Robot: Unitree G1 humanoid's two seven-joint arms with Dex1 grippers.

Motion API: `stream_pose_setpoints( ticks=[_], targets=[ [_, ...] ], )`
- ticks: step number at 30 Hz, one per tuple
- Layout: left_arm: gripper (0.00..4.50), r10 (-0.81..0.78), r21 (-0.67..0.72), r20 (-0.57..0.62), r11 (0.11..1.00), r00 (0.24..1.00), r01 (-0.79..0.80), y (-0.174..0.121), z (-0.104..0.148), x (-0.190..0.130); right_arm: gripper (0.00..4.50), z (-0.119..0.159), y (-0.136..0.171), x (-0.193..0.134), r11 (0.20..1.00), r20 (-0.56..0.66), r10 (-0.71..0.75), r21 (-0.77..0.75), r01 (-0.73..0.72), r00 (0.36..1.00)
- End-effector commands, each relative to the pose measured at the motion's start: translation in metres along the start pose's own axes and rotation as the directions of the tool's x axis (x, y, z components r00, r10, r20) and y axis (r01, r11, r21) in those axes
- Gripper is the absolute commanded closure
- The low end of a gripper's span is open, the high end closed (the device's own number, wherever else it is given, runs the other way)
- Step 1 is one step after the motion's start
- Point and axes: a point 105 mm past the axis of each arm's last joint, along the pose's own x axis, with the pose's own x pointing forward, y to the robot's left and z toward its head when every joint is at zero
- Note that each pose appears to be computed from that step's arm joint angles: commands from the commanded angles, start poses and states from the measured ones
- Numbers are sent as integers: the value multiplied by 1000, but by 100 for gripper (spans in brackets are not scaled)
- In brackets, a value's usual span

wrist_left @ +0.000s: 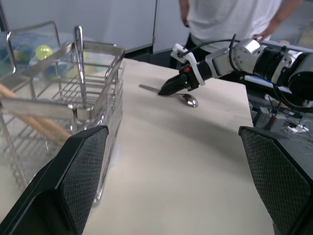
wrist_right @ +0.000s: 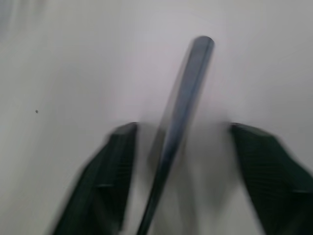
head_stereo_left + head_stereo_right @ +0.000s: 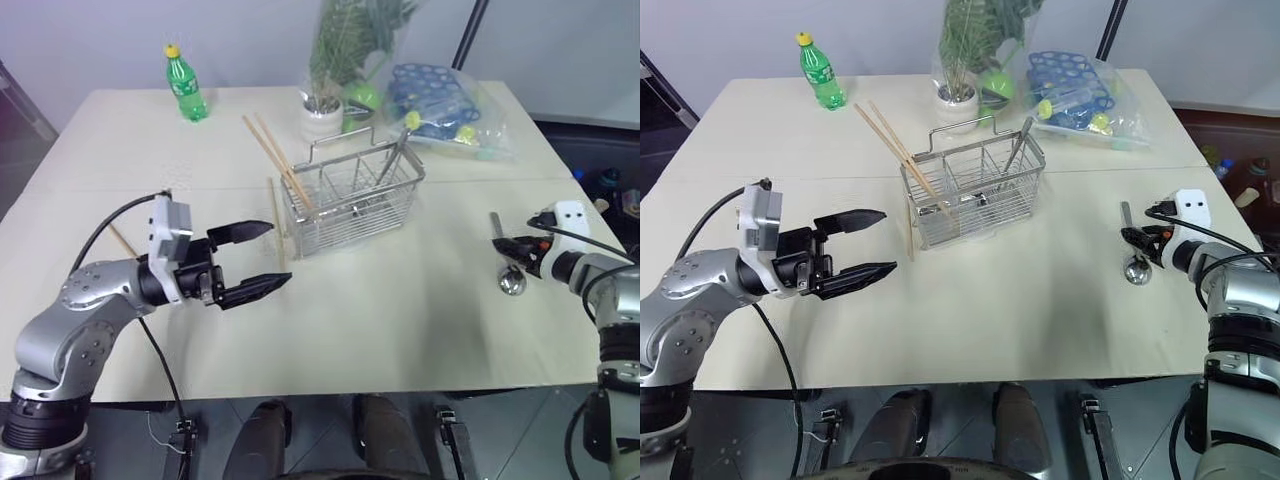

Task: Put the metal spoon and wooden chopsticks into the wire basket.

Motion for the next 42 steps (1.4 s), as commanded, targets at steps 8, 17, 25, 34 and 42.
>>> stream_pose_setpoints(
  ticks=[8,17,25,34,42],
  targets=[
    [0,-14,31,23,999,1000,13,-3,9,1,442,-10,9,6,999,-51,43,12,-43,998],
    [0,-19,34,28,999,999,18,1,12,1,442,31,12,8,998,71,3,-59,1,997],
    [0,41,34,83,998,996,-44,14,24,-1,442,134,31,4,966,454,-107,-164,200,885],
    [0,105,31,131,993,986,-110,17,39,-9,442,235,114,-33,976,788,77,-184,115,611],
    [0,166,33,131,985,977,-172,16,40,-15,442,268,185,-61,972,899,233,-219,-82,370]
  ],
)
